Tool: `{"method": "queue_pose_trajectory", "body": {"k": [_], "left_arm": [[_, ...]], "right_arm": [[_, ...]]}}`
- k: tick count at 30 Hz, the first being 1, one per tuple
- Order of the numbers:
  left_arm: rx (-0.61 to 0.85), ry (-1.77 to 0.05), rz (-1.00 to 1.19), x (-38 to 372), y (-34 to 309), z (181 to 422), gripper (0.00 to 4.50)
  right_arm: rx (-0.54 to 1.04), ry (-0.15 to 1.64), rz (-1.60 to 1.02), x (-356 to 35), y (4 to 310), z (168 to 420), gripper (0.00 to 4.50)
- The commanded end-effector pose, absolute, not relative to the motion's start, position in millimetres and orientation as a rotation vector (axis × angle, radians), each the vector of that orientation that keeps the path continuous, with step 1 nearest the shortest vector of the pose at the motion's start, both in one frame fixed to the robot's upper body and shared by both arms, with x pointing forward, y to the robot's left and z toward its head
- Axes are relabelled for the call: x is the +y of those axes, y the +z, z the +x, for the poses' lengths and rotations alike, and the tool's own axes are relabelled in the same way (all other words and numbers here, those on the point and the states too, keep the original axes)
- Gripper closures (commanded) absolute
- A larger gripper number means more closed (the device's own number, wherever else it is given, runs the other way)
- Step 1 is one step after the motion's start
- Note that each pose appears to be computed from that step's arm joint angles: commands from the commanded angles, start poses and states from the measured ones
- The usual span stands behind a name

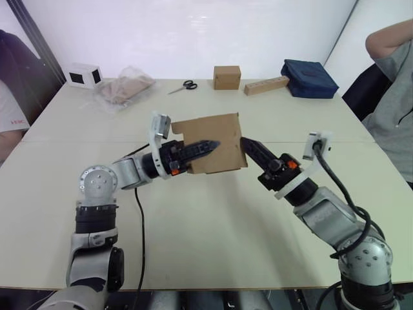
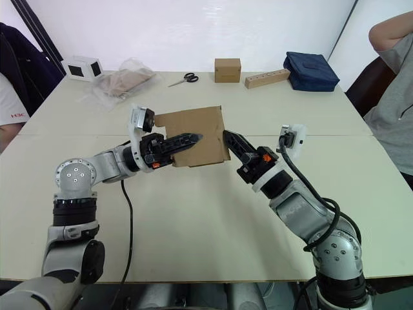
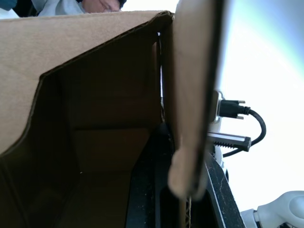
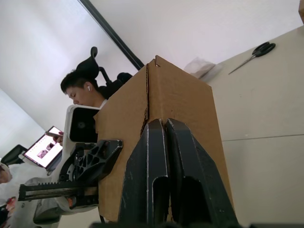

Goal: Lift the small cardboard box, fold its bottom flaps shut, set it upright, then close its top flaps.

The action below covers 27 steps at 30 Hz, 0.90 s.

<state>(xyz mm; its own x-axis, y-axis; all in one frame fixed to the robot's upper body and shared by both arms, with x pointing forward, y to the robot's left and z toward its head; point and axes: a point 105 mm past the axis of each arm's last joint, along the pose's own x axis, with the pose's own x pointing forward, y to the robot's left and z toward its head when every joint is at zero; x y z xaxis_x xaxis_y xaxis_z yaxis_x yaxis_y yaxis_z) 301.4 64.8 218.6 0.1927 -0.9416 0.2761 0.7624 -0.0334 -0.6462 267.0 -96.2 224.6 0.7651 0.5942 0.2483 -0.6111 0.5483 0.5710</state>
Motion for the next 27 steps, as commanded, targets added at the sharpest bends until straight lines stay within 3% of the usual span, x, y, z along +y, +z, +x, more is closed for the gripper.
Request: {"method": "queue_pose_trajectory", "body": {"k": [1, 12, 22, 27], "left_arm": [[0.242, -1.443, -0.773, 61.8, 228.0, 295.6, 4.50], [0.242, -1.482, -0.759, 58.7, 230.5, 290.4, 4.50], [0.232, -1.468, -0.761, 60.7, 228.5, 292.3, 4.50], [0.225, -1.465, -0.765, 61.8, 229.5, 293.3, 4.50]], "right_arm": [[-0.056, 0.797, 0.706, -88.1, 240.5, 254.5, 4.42], [0.060, 0.958, 0.656, -67.2, 233.1, 244.2, 4.42], [-0.058, 0.900, 0.662, -96.9, 258.5, 244.8, 4.42], [-0.113, 0.787, 0.655, -123.5, 265.0, 250.2, 4.42]]}}
